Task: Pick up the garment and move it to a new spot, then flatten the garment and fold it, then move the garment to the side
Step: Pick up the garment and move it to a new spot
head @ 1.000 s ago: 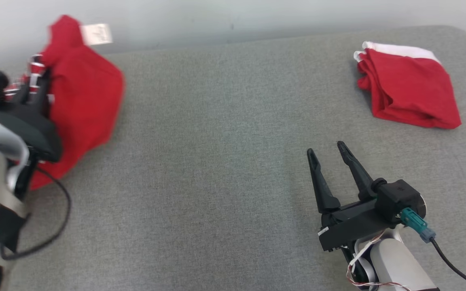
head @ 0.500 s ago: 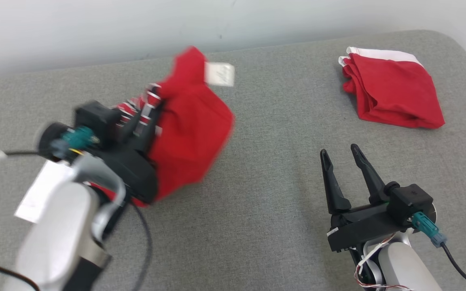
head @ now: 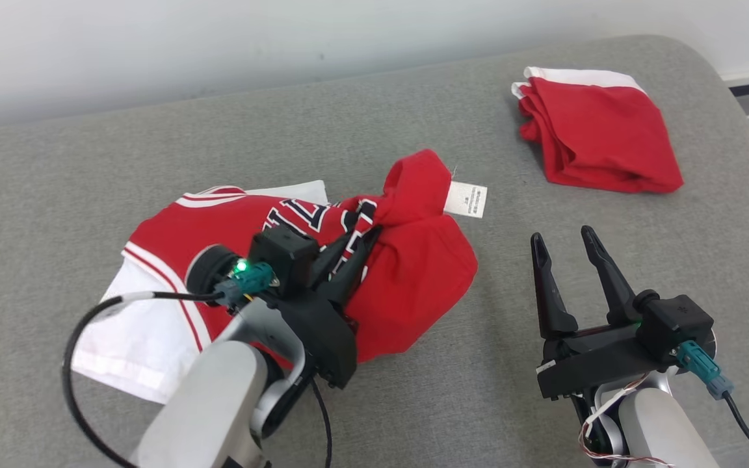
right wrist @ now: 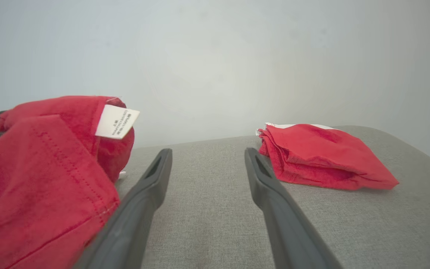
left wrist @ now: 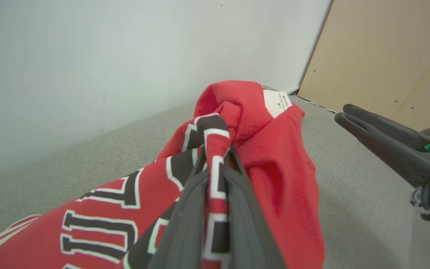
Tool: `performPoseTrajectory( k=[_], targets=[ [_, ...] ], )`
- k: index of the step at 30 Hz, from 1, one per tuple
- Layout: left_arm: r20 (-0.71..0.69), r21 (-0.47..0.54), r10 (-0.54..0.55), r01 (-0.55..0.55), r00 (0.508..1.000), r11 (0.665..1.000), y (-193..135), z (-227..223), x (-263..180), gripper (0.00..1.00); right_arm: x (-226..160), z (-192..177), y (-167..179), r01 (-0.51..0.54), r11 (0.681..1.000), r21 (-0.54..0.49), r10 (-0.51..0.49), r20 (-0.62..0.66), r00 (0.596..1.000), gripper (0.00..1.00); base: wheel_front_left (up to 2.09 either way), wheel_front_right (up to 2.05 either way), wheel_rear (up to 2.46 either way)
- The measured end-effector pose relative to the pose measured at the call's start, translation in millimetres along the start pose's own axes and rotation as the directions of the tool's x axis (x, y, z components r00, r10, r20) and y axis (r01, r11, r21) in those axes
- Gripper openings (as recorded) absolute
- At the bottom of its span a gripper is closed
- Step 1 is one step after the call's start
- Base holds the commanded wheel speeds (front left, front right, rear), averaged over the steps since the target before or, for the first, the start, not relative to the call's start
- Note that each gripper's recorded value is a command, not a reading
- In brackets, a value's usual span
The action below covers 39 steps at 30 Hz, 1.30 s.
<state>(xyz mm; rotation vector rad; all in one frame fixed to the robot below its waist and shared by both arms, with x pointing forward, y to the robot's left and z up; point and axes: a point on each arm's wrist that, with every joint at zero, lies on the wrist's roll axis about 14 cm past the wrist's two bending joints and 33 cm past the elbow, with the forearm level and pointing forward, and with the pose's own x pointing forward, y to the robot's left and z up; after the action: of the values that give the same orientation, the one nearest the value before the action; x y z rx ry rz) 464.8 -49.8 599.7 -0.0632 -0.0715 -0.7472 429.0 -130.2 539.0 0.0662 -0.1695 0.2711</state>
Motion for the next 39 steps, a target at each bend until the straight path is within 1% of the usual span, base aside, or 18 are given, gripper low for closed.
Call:
performPoseTrajectory(
  k=[4,6,7,8,9,13,19,22,25,31,39],
  targets=[
    [-0.028,-0.008,-0.037,0.037,0.999,0.999,-16.2,-18.7,7.4,0.00,-4.4,2.2,-6.3,0.023,1.000,-0.004,-0.023,0.003,1.000,1.00,0.00,0.00,0.00],
    [-0.038,-0.026,-0.042,0.041,0.998,0.999,-19.2,-28.0,9.8,0.00,-7.5,2.1,-9.1,0.034,0.999,-0.005,-0.034,0.001,0.999,1.00,0.00,0.00,0.00],
    [-0.051,-0.025,-0.045,0.044,0.998,0.999,-20.6,-33.7,10.4,0.29,-8.7,2.3,-10.1,0.038,0.999,-0.006,-0.038,0.000,0.999,1.00,0.00,0.00,0.00],
    [-0.063,-0.022,-0.049,0.048,0.997,0.999,-22.2,-39.7,10.6,0.94,-9.4,2.9,-10.7,0.040,0.999,-0.006,-0.040,0.001,0.999,1.00,0.00,0.00,0.00],
    [-0.066,-0.021,-0.051,0.049,0.997,0.999,-23.3,-42.7,10.6,1.00,-10.2,3.4,-11.7,0.044,0.999,-0.007,-0.044,0.002,0.999,1.00,0.00,0.00,0.00],
    [-0.057,-0.026,-0.053,0.052,0.997,0.998,-26.1,-46.6,8.8,1.00,-12.2,3.9,-14.6,0.054,0.999,-0.008,-0.054,0.003,0.999,1.00,0.00,0.00,0.00],
    [0.005,-0.027,-0.012,0.012,1.000,1.000,-19.1,-32.0,1.5,1.00,-12.1,3.0,-5.6,0.031,1.000,-0.002,-0.031,0.001,1.000,1.00,0.00,0.00,0.00],
    [0.016,-0.024,0.049,-0.049,0.999,0.999,-2.2,-30.0,-8.6,1.00,-11.6,6.0,0.7,0.014,1.000,0.001,-0.014,0.009,1.000,1.00,0.00,0.00,0.00],
    [0.004,-0.012,0.141,-0.141,0.990,0.990,26.6,-35.3,-25.1,1.00,-13.1,8.3,4.9,0.004,1.000,0.002,-0.004,0.014,1.000,1.00,0.00,0.00,0.00],
    [-0.056,0.019,0.313,-0.313,0.948,0.950,79.0,-58.7,-69.2,1.00,-17.9,12.9,8.4,-0.002,1.000,0.001,0.002,0.023,1.000,1.00,0.00,0.00,0.00],
    [-0.107,0.016,0.502,-0.504,0.858,0.864,138.2,-80.0,-129.5,1.00,-24.7,8.2,11.0,-0.001,1.000,0.010,0.001,0.008,1.000,1.00,0.00,0.00,0.00]
  ],
)
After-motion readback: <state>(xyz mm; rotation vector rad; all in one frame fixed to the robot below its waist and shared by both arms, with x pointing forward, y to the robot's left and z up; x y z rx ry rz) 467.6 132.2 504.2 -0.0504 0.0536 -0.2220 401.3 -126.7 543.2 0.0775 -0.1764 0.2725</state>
